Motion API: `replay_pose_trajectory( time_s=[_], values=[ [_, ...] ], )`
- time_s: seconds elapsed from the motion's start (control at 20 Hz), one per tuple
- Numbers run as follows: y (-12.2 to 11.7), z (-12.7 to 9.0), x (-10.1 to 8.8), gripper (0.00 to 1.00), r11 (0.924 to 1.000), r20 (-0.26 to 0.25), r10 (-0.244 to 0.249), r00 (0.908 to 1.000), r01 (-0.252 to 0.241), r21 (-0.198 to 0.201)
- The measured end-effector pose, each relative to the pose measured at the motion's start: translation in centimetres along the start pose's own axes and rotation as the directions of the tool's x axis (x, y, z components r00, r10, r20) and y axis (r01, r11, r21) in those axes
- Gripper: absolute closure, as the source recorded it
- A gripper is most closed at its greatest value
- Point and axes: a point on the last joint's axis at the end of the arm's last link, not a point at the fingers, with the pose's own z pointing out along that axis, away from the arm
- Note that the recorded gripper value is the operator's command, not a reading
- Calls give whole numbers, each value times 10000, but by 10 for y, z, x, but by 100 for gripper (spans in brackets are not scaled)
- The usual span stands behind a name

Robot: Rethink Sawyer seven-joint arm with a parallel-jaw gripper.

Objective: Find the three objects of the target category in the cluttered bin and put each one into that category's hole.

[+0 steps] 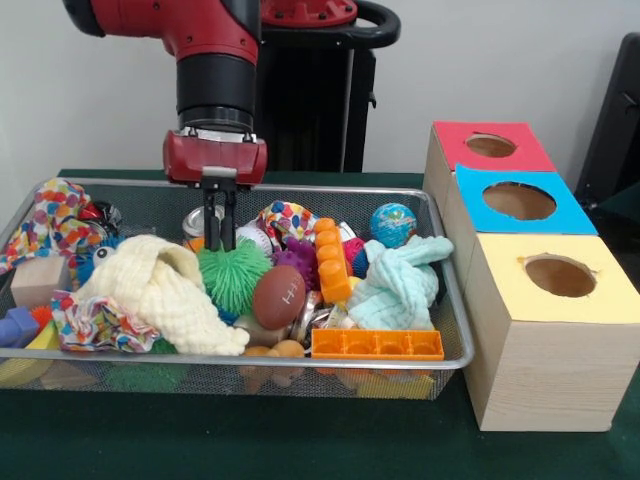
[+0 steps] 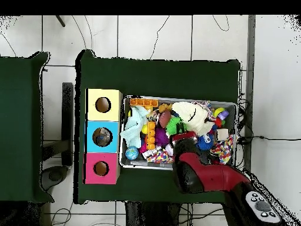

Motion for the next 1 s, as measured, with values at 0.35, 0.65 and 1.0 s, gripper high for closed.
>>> replay_pose_trajectory(
  time_s=[0.35,0.65,1.0],
  values=[
    [-3,-12,33,100,9775,-2374,1151,9646,-1525,-1460],
    [-10,-36,56,100,9443,-4093,1321,9028,-2401,-2249],
    [-18,-51,53,100,9356,-4721,1006,8758,-2446,-2545]
  ],
)
